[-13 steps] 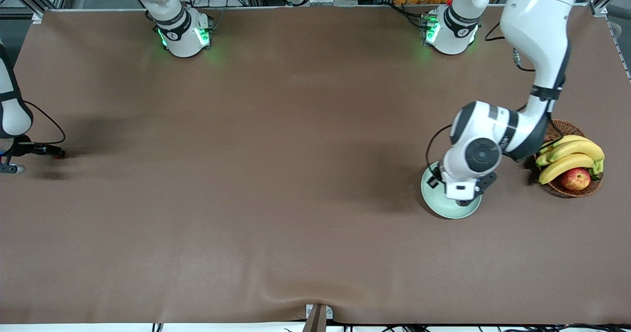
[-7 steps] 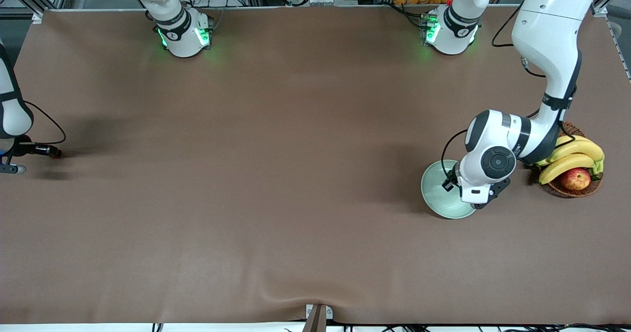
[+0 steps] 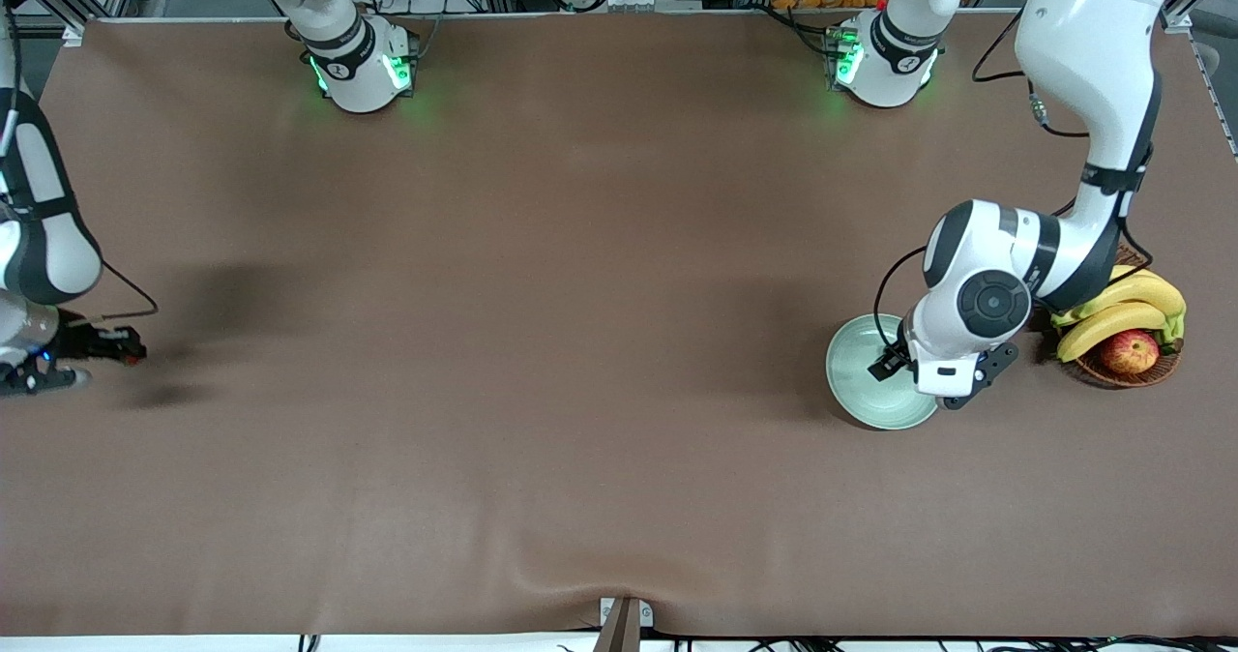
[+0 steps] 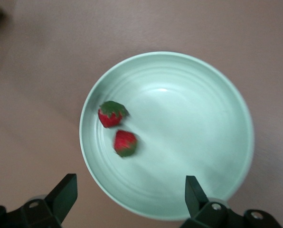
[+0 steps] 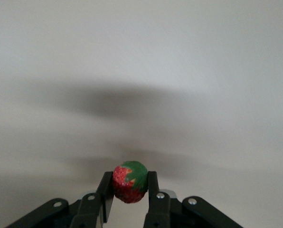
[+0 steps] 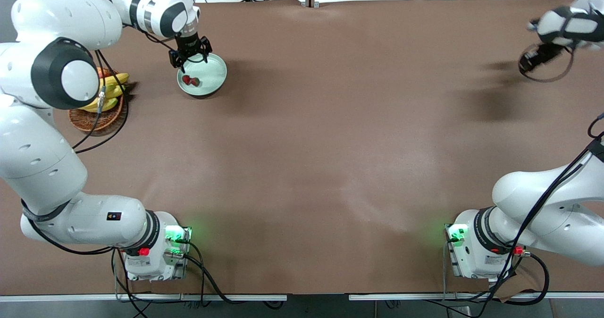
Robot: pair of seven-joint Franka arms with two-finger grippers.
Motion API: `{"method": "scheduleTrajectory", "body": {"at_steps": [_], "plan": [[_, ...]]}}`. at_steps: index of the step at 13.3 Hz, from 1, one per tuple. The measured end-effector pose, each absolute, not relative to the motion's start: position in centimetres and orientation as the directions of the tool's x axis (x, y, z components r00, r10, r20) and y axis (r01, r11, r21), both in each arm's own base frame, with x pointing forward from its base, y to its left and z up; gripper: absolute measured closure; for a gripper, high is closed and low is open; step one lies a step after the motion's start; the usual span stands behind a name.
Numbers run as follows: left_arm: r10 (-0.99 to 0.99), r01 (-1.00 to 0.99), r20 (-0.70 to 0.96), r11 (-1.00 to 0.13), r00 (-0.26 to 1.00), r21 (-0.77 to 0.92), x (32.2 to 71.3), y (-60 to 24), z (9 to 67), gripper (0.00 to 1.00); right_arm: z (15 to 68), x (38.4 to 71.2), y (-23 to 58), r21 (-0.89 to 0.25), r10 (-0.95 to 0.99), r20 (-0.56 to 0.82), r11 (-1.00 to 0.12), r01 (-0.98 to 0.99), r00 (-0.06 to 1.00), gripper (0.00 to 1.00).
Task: Collect all strawberries into plate
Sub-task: 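Carry the third strawberry with the right gripper to mid-table, release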
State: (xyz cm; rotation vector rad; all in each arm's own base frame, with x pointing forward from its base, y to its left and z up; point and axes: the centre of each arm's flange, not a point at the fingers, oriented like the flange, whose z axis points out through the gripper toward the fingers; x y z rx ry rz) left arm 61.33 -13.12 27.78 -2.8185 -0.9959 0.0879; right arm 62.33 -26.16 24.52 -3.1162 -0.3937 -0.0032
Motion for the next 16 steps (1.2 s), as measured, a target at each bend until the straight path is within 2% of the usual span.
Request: {"method": "scheduleTrajectory", "body": {"at_steps": [3, 8, 11, 16], "plan": [[0.622, 0.612, -0.039, -0.779, 0.782, -0.133, 61.2, -16.4, 32.8, 0.00, 28.0, 66.1, -16.2, -0.024, 0.435, 0.079, -0.899, 0.438, 0.897, 0.67], [0.645, 0.636, -0.112, -0.764, 0.756, -0.104, 62.3, -18.1, 40.0, 0.00, 27.7, 68.1, 4.4, -0.044, 0.707, 0.092, -0.700, 0.712, 0.701, 0.67], [0.643, 0.644, -0.160, -0.763, 0.749, -0.050, 62.3, -19.8, 41.8, 0.00, 27.8, 66.9, 16.9, -0.051, 0.761, 0.101, -0.639, 0.767, 0.641, 0.67], [0.622, 0.627, -0.218, -0.777, 0.752, -0.055, 61.6, -22.6, 39.8, 0.00, 26.3, 62.8, 31.9, -0.085, 0.761, 0.121, -0.632, 0.770, 0.637, 0.67]]}}
